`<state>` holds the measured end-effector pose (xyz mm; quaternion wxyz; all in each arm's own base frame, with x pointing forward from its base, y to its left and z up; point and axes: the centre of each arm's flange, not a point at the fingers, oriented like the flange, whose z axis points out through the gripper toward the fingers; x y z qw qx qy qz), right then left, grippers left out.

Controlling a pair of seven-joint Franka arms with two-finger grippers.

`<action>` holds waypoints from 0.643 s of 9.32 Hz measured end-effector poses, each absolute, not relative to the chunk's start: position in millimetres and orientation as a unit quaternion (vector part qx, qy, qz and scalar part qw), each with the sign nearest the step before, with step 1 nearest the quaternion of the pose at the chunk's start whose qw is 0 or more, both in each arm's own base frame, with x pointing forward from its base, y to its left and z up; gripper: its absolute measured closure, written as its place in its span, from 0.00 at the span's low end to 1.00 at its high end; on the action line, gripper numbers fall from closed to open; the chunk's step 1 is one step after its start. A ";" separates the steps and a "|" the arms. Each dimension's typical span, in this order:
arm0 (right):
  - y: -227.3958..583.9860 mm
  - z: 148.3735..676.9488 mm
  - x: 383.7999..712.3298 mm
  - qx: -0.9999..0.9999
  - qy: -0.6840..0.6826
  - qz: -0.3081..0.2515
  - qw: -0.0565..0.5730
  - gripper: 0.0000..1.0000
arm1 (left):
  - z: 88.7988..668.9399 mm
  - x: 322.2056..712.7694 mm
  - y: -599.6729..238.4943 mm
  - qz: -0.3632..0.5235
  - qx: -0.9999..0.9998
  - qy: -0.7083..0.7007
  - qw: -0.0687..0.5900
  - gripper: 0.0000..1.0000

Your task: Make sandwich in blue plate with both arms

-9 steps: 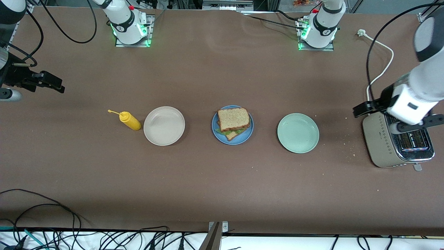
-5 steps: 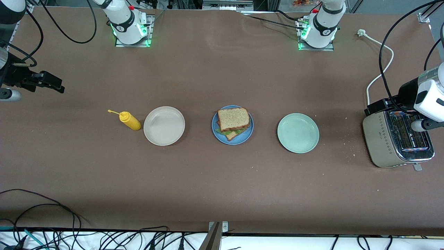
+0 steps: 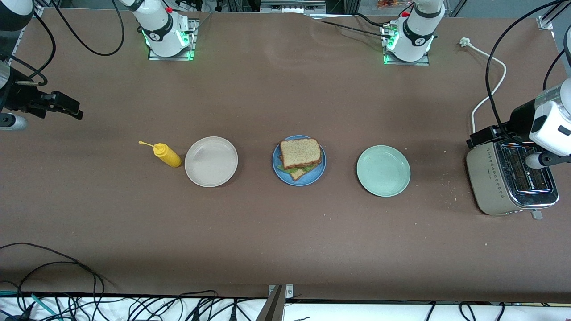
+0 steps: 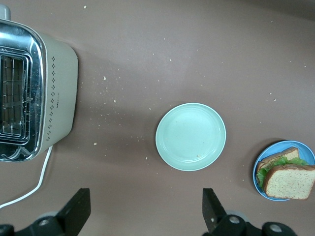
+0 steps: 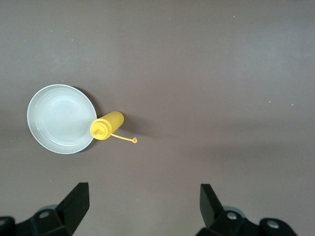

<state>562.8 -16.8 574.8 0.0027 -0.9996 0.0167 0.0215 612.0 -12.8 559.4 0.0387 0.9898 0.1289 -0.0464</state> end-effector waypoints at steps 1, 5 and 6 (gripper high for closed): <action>-16.8 574.8 562.8 -1.000 0.017 0.021 0.003 0.00 | 560.3 611.4 -19.7 -0.046 0.991 0.124 0.036 0.00; -16.9 575.0 562.8 -1.000 0.017 0.021 0.003 0.00 | 569.8 601.2 -41.4 -0.038 0.992 0.123 0.014 0.00; -16.9 575.0 562.8 -1.000 0.017 0.021 0.003 0.00 | 572.4 597.8 -39.0 -0.039 0.991 0.129 0.020 0.00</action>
